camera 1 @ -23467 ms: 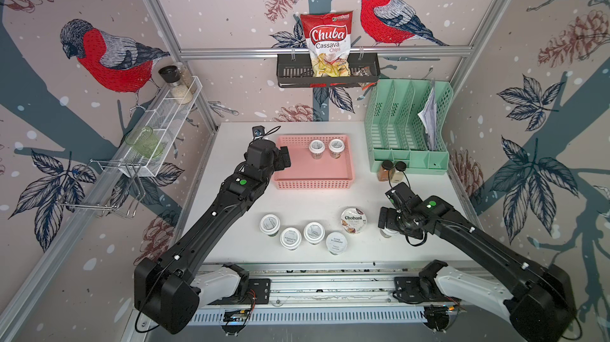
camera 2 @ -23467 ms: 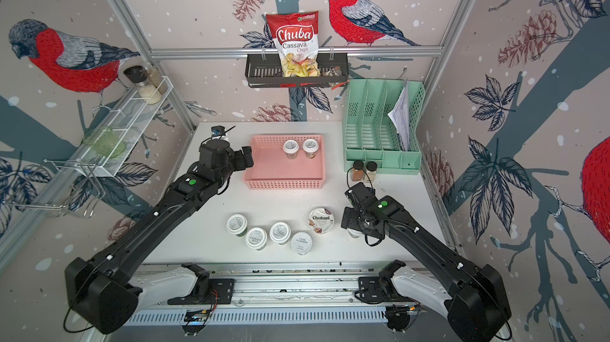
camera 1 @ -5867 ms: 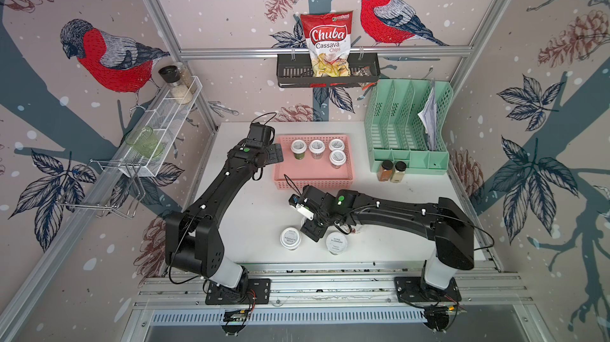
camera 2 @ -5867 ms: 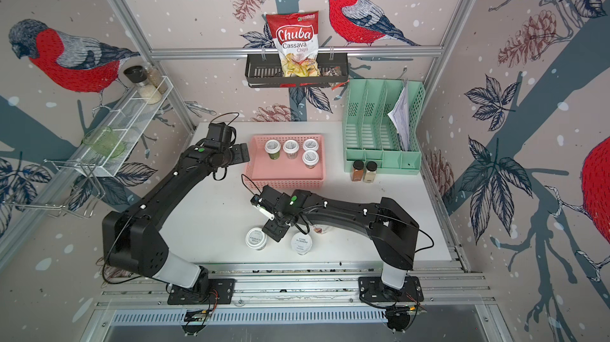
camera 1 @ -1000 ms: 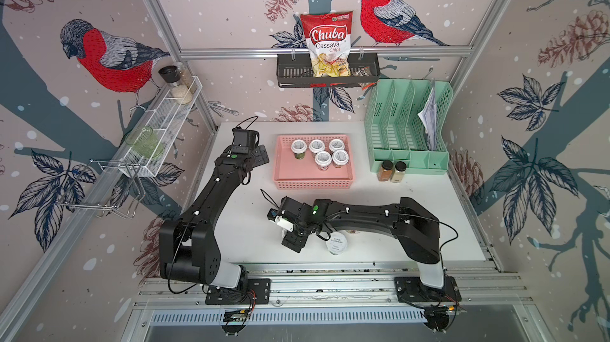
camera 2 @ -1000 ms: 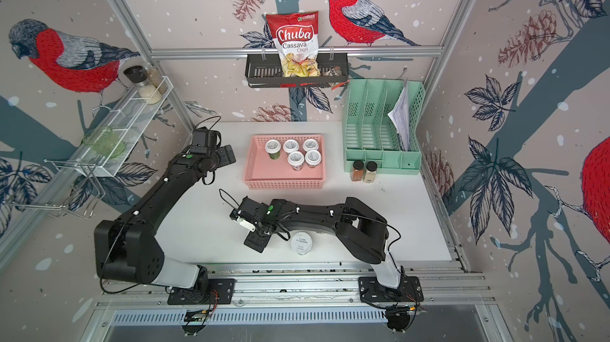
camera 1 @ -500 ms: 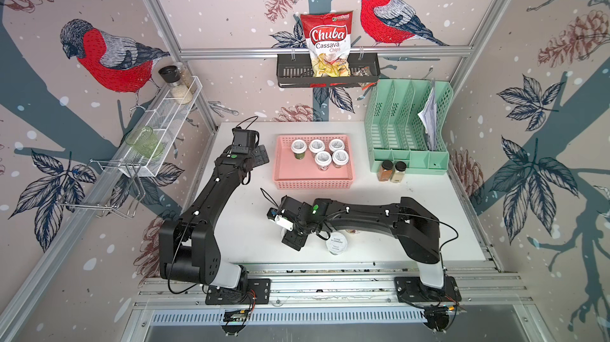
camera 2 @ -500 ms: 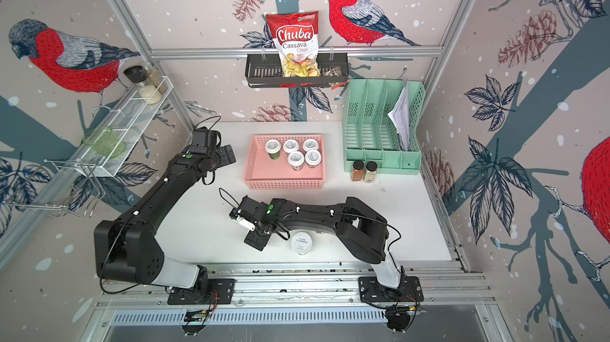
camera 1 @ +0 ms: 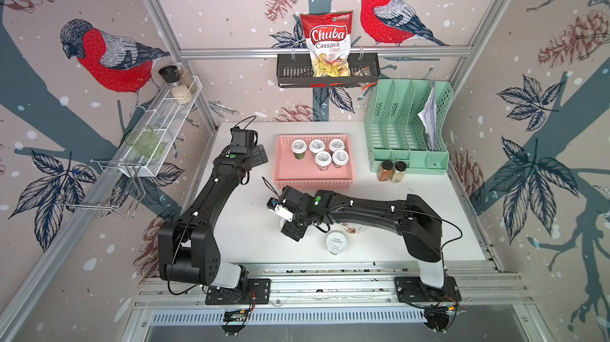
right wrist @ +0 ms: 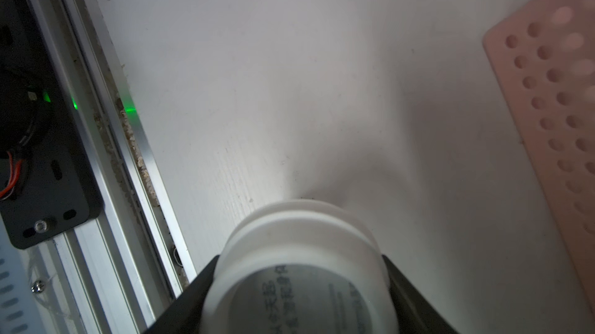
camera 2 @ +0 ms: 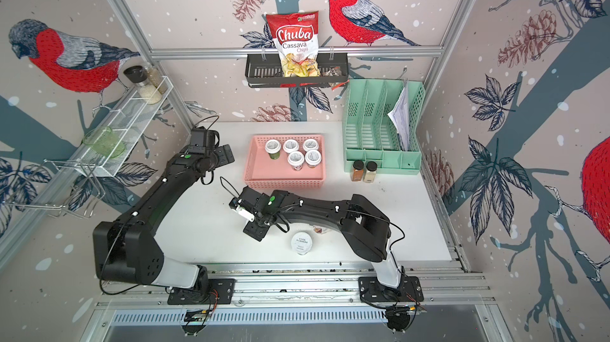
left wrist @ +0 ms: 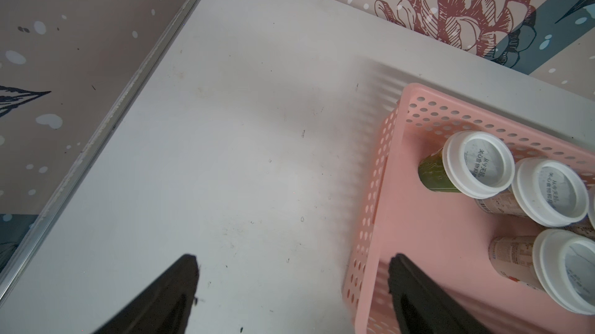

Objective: Put the yogurt in the basket
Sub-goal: Pick up the yogurt from the center of the board, then place the yogurt in the basket.

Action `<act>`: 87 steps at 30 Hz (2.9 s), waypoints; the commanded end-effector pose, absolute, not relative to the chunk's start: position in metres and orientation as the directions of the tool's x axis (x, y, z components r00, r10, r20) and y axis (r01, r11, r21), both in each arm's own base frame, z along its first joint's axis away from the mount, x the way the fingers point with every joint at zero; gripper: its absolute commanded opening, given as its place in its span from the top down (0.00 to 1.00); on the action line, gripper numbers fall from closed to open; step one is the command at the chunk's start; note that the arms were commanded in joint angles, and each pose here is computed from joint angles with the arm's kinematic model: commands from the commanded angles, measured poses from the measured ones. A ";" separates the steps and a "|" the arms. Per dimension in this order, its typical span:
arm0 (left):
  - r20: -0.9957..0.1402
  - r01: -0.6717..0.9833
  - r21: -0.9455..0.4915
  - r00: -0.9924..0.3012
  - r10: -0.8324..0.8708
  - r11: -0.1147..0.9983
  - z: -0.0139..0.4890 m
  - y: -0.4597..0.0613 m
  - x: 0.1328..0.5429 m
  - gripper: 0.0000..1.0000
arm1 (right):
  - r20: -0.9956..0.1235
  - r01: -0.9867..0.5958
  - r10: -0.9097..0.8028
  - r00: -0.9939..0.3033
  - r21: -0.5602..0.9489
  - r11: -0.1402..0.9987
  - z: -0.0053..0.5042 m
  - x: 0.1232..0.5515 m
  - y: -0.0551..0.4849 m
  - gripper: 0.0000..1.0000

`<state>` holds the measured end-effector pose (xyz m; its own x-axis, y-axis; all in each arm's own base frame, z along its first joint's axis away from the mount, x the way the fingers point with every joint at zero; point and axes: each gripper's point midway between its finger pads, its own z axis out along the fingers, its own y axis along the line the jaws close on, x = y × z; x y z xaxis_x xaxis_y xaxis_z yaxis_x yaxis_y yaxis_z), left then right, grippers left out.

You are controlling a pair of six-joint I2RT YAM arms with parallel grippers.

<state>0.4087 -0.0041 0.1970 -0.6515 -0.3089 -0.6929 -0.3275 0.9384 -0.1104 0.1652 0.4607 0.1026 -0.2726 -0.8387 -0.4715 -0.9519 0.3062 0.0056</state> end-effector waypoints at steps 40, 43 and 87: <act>-0.687 -0.353 -0.195 -0.616 -0.385 0.915 0.202 0.010 0.409 0.05 | -0.614 -0.782 -0.650 -0.447 -0.083 0.617 0.110 0.434 0.450 0.24; -0.687 -0.353 -0.196 -0.616 -0.385 0.915 0.202 0.010 0.409 0.05 | -0.610 -0.775 -0.645 -0.460 -0.079 0.627 0.103 0.439 0.447 0.23; -0.688 -0.358 -0.187 -0.617 -0.382 0.915 0.201 0.012 0.411 0.05 | -0.608 -0.781 -0.658 -0.445 -0.097 0.617 0.093 0.446 0.450 0.18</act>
<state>0.4058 0.0105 0.1930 -0.6422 -0.3768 -0.6676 -0.3595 0.9172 -0.1718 0.4473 0.4491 0.0885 -0.4582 -0.6467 -0.6098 -0.7745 0.6271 -0.0832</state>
